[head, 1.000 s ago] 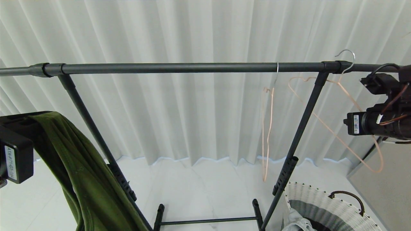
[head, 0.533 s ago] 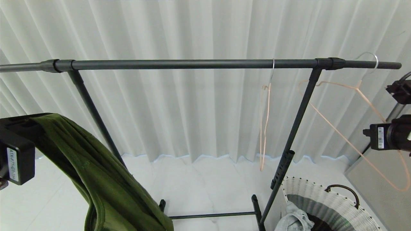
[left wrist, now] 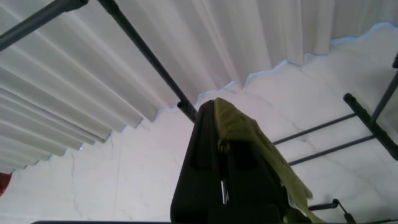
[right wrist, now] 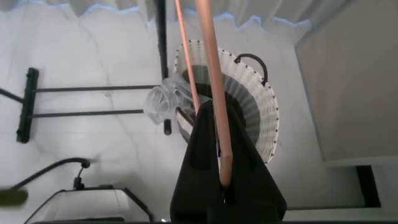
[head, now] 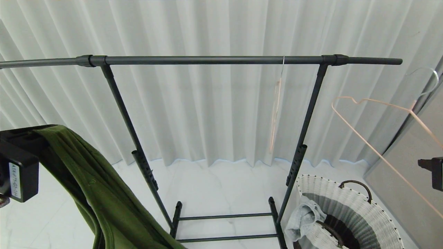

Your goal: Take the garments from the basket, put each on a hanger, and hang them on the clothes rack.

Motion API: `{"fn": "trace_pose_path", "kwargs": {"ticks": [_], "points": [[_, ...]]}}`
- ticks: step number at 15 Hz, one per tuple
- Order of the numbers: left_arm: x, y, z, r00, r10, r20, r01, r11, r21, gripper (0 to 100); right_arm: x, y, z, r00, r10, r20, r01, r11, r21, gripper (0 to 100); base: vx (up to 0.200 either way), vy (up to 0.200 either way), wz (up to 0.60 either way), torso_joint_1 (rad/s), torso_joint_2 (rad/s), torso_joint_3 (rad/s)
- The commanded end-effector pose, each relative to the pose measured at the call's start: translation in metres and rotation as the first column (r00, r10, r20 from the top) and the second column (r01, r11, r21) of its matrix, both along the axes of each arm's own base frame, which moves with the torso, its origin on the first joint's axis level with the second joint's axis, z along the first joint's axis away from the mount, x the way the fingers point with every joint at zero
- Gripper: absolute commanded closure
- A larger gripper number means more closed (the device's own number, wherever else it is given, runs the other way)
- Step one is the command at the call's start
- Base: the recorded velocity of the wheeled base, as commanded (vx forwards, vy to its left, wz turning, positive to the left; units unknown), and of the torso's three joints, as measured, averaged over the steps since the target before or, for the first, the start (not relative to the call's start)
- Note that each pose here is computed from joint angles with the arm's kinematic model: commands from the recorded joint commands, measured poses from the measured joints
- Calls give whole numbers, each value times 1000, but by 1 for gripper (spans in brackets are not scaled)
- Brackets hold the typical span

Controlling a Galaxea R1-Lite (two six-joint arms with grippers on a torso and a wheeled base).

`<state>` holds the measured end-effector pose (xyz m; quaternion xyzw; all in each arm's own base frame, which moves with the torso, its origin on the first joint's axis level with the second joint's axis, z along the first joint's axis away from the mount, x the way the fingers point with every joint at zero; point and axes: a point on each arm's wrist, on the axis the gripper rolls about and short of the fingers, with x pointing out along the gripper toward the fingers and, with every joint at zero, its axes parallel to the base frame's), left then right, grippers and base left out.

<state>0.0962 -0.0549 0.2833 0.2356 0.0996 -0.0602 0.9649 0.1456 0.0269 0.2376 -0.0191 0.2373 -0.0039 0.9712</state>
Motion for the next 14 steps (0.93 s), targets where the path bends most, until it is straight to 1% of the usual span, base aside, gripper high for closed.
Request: {"fn": "trace_pose_path", "kwargs": {"ticks": [1,4,5,7,9,10,11,12,14], "points": [[1,-1,-1,1000,0,-5,0,1000,3,100,-9,0,5,999,16,38,-16,1000,3,100,0,0,0,0,0,0],[2,-1,-5,1000,-1,-19,1,1000,11,100,-21,15,12,985,153,82,-154,988,8,100,0,0,0,0,0,0],[2,-2,-8,1000,-1,-26,1,1000,17,100,-27,24,13,968,231,94,-233,972,11,100,0,0,0,0,0,0],[3,-2,-9,999,0,-32,1,1000,21,100,-33,38,15,933,344,109,-348,938,14,100,0,0,0,0,0,0],[4,-3,-10,999,0,-39,1,1000,23,100,-38,54,14,884,455,108,-460,888,18,100,0,0,0,0,0,0],[6,-4,-10,999,2,-41,-1,1000,24,100,-39,61,13,865,492,103,-496,868,18,100,0,0,0,0,0,0],[7,-5,-10,999,2,-43,-1,1000,25,100,-40,69,12,839,534,105,-539,842,19,100,0,0,0,0,0,0],[12,-7,-12,998,11,-56,-9,999,31,100,-44,77,11,807,582,103,-587,810,20,100,0,0,0,0,0,0],[27,-12,-11,997,48,-54,-46,998,29,100,-53,93,6,742,666,79,-669,742,26,100,0,0,0,0,0,0]]}}
